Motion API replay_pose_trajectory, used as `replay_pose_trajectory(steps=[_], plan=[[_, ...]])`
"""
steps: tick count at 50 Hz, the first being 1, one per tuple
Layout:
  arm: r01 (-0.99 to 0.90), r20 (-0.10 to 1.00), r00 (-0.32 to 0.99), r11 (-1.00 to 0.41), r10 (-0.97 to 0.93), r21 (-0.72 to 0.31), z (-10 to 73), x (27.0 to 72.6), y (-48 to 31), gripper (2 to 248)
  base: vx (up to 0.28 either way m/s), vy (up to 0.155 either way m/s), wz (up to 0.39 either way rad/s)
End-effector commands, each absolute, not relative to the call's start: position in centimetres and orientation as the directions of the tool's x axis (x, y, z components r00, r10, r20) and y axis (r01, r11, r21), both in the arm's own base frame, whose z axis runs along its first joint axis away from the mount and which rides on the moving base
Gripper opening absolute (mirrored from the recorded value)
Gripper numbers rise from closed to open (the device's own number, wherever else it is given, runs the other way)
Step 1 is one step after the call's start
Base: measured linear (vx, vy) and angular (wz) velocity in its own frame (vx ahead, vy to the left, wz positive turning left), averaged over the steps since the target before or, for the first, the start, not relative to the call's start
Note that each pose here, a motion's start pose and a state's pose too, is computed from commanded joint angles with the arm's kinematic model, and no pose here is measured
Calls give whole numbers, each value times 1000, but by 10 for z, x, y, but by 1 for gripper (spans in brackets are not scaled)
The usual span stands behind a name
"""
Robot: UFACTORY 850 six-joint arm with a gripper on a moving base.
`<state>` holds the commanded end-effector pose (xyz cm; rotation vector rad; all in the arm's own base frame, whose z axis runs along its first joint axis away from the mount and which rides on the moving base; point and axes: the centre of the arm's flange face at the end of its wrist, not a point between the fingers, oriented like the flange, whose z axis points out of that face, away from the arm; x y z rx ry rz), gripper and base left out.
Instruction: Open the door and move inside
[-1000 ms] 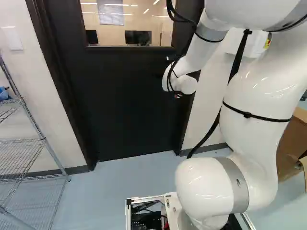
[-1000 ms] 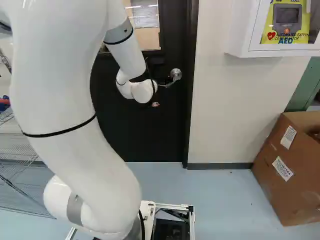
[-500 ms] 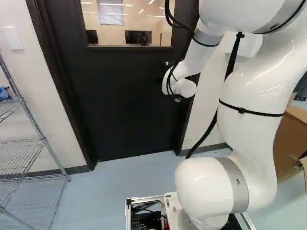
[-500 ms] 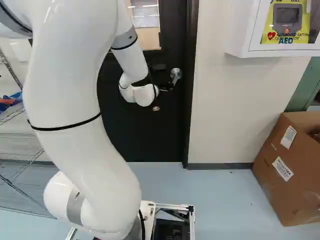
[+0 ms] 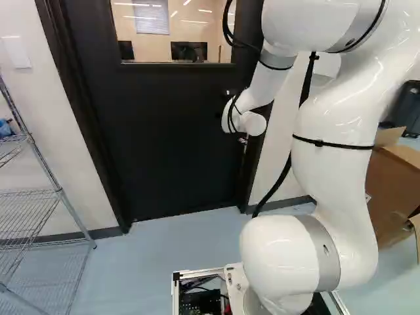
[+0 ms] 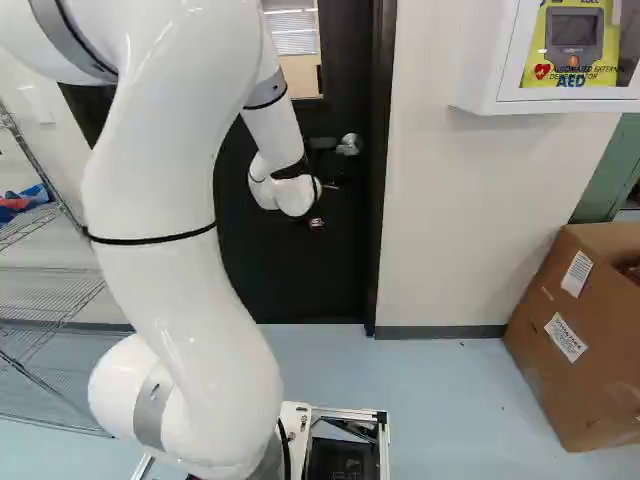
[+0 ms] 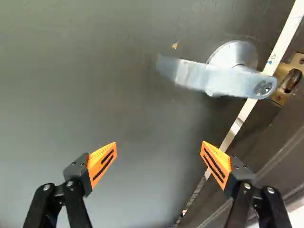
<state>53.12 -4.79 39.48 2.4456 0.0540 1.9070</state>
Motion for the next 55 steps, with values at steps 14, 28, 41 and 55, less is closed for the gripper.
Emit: replay_pose_trajectory(steps=[14,28,41,55], plan=[[45,965,248,-996,80,71,386,548,-46,247,0,0,0],[79,965,239,-993,104,88,384,559,-43,247,0,0,0],[66,968,232,-994,96,82,383,570,-45,247,0,0,0],[65,970,224,-994,95,83,381,583,-45,247,0,0,0]])
